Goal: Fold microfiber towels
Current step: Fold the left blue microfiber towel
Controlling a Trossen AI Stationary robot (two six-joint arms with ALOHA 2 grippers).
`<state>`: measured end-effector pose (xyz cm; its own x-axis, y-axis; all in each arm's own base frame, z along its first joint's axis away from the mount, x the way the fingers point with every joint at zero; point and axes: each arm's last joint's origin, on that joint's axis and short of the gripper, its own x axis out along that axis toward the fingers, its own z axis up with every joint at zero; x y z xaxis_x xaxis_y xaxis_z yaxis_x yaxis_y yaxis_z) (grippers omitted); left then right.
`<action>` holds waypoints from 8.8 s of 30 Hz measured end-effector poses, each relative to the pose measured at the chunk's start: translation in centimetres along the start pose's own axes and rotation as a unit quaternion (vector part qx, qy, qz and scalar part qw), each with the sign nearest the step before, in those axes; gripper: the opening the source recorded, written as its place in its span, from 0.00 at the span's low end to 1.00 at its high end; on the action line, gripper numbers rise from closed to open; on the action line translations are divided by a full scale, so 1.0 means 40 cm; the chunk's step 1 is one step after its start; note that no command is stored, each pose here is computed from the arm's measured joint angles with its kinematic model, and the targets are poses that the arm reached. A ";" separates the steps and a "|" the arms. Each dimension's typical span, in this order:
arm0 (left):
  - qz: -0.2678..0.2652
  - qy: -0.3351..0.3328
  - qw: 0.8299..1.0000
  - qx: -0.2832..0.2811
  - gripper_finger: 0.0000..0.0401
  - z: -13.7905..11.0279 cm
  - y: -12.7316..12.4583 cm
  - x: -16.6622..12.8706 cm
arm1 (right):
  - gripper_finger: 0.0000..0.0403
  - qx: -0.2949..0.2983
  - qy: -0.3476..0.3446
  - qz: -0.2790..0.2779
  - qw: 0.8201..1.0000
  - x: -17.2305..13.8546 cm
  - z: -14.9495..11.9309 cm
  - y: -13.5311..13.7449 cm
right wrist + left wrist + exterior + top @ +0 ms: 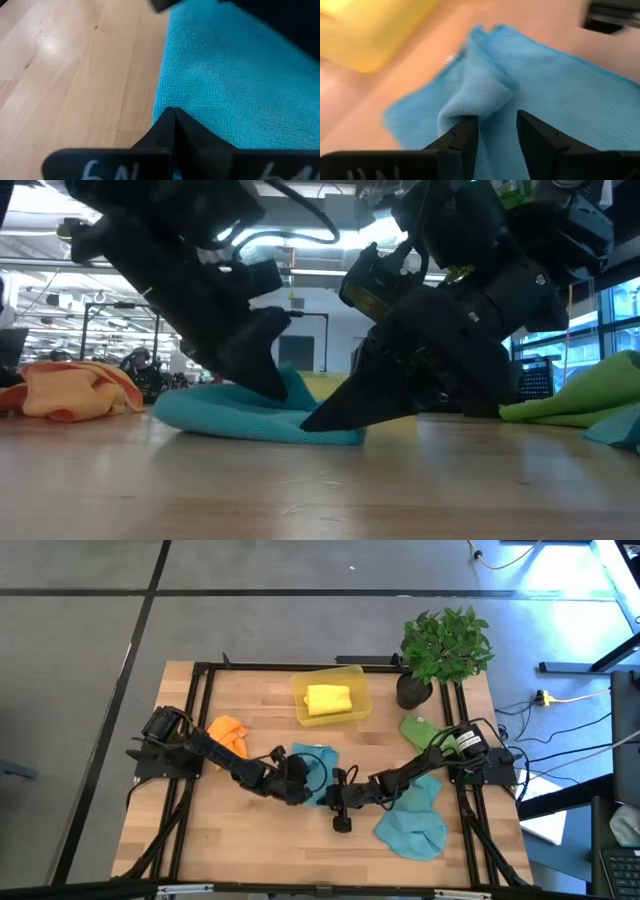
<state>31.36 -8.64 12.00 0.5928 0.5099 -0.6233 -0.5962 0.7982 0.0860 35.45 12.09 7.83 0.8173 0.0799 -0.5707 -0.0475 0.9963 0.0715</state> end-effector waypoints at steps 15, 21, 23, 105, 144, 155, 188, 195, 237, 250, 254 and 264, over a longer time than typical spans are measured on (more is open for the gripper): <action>0.076 -0.062 0.994 0.038 0.31 0.026 0.024 -0.064 | 0.05 0.033 -0.007 0.031 0.999 -0.005 0.003 0.019; 0.042 -0.101 0.992 0.069 0.31 0.038 0.001 -0.150 | 0.17 0.015 -0.026 0.053 0.998 -0.022 0.020 0.041; 0.040 -0.116 0.988 0.091 0.31 0.035 -0.007 -0.174 | 0.22 0.008 -0.033 0.064 0.997 -0.028 0.029 0.047; -0.189 0.022 0.934 0.304 0.50 -0.110 -0.080 -0.226 | 0.64 -0.136 -0.020 -0.033 0.990 -0.083 0.012 0.098; -0.127 0.030 0.929 0.346 0.24 -0.177 -0.094 -0.171 | 0.58 -0.146 -0.002 -0.072 0.987 -0.043 -0.037 0.084; -0.173 0.019 0.934 0.311 0.01 -0.160 -0.125 -0.179 | 0.23 -0.161 0.014 -0.053 0.985 -0.043 -0.044 0.085; -0.316 0.077 0.907 0.266 0.00 -0.081 -0.192 -0.260 | 0.02 -0.071 -0.015 0.017 0.997 -0.151 0.013 0.182; -0.308 0.070 0.918 0.239 0.00 -0.060 -0.118 -0.252 | 0.01 -0.049 -0.007 -0.019 0.999 -0.129 0.027 0.123; -0.259 0.092 0.948 0.159 0.00 -0.011 -0.031 -0.160 | 0.01 0.046 0.027 -0.105 0.993 -0.115 0.017 0.068; -0.345 0.046 0.929 0.129 0.00 -0.022 -0.091 -0.225 | 0.01 0.026 0.038 0.000 0.999 -0.132 0.006 0.140; -0.345 0.043 0.928 0.135 0.00 -0.032 -0.097 -0.238 | 0.01 0.019 0.017 0.002 1.000 -0.137 0.010 0.157; -0.320 0.046 0.938 0.128 0.00 0.009 -0.062 -0.178 | 0.01 0.029 0.001 -0.050 0.998 -0.137 0.010 0.149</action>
<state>28.84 -14.14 16.51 0.7284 -0.1195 -0.6746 0.0212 0.9881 -0.1521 30.90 17.56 11.71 0.8149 -0.0205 -0.5792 0.0685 0.9958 0.0612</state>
